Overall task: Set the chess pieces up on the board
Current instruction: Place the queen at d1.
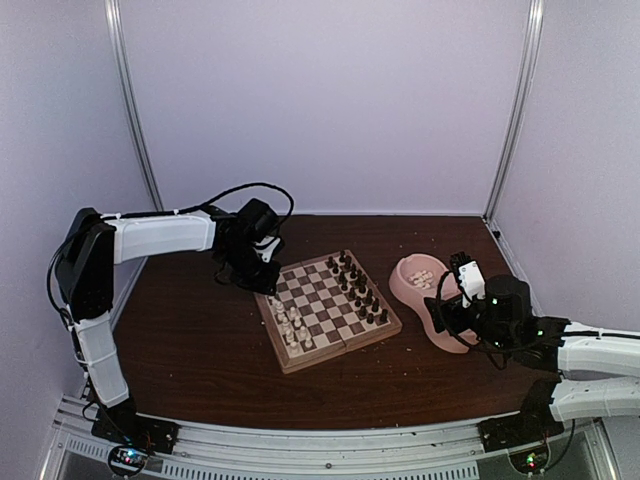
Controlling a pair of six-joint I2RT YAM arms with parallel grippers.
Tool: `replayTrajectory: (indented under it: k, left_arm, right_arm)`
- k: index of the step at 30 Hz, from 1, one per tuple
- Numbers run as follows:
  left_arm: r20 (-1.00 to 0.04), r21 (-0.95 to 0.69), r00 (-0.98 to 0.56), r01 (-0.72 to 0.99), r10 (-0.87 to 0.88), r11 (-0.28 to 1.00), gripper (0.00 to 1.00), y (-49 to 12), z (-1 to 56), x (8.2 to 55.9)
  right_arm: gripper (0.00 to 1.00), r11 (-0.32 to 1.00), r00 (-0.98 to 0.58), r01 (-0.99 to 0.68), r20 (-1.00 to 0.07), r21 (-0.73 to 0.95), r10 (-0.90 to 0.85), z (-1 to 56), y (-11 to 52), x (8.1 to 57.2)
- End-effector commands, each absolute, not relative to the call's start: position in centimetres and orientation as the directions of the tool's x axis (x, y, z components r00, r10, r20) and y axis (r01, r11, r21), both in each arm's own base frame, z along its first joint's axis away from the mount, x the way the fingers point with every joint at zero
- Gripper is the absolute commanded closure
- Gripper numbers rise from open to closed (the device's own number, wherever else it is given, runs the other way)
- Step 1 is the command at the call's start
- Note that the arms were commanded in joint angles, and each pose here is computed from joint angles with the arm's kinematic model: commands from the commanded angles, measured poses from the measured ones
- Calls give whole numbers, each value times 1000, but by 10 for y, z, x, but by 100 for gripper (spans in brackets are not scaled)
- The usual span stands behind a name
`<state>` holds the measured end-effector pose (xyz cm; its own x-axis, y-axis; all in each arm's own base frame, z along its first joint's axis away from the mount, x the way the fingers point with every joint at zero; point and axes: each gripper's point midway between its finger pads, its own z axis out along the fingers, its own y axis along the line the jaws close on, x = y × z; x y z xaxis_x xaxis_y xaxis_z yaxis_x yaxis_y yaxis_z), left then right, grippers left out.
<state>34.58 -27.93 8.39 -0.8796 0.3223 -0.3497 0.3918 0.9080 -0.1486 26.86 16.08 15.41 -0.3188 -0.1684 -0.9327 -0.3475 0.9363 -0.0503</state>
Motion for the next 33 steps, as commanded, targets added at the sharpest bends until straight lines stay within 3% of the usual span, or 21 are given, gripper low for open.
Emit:
replayTrajectory:
  k: [1,33]
  left_arm:
    - [-387,-149,-864,402,320,904,84,-282,97,355]
    - [-362,-144,-874,395,323,907,84,-282,85,353]
  right_arm:
    - [8,934,-306,-354,-937,-52,-168,156,162,269]
    - [8,934,-303,-354,-938,-51,-166,157,162,269]
